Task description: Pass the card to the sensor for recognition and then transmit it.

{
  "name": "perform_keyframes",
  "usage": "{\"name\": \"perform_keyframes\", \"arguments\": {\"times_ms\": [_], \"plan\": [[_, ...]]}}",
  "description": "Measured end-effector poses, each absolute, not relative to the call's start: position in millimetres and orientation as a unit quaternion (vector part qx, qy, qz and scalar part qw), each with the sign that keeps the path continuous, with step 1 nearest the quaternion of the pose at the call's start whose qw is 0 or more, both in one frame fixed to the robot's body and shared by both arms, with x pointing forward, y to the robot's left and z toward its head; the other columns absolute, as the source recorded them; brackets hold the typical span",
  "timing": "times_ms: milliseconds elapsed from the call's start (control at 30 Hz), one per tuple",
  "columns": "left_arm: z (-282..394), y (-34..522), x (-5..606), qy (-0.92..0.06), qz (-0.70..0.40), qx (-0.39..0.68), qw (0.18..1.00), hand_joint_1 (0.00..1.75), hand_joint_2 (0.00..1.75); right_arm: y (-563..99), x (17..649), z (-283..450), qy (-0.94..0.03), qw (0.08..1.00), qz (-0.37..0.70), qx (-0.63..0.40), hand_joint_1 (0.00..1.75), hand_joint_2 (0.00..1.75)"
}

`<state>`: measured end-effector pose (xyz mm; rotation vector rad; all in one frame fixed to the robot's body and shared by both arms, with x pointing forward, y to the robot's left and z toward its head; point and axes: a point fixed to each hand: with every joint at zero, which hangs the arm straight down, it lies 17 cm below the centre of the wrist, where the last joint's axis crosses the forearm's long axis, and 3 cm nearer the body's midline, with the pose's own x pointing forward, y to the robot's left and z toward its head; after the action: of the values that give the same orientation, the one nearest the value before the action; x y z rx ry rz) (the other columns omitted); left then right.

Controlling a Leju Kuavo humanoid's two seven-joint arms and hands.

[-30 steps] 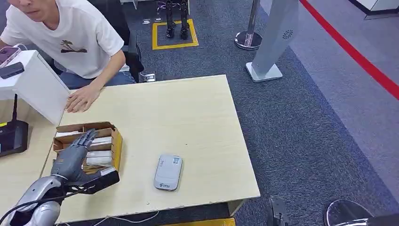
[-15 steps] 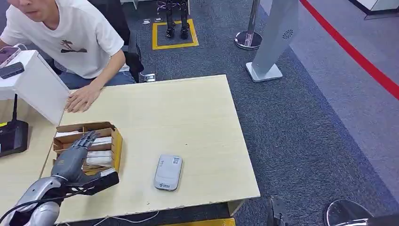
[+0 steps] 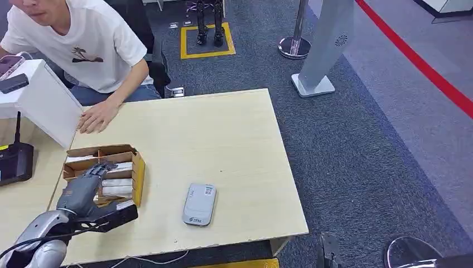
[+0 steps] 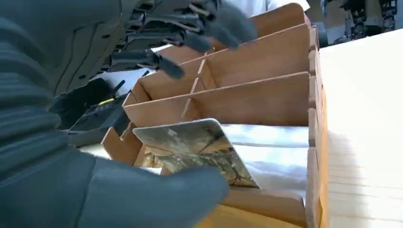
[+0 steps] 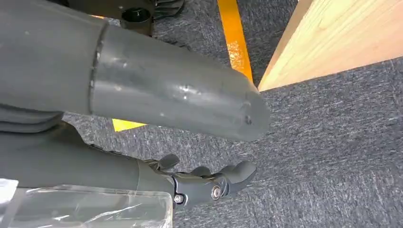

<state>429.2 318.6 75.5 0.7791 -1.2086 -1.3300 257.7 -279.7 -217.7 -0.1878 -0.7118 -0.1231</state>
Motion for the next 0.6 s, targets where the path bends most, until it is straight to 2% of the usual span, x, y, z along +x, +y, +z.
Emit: {"name": "perform_keyframes", "arguments": {"times_ms": [600], "plan": [[79.1, 319.0, 429.9, -0.516, -0.561, 0.335, 0.554, 1.75, 1.75, -279.7, 257.4, -217.8, -0.347, 0.931, -0.063, -0.091, 0.0, 0.0]]}}
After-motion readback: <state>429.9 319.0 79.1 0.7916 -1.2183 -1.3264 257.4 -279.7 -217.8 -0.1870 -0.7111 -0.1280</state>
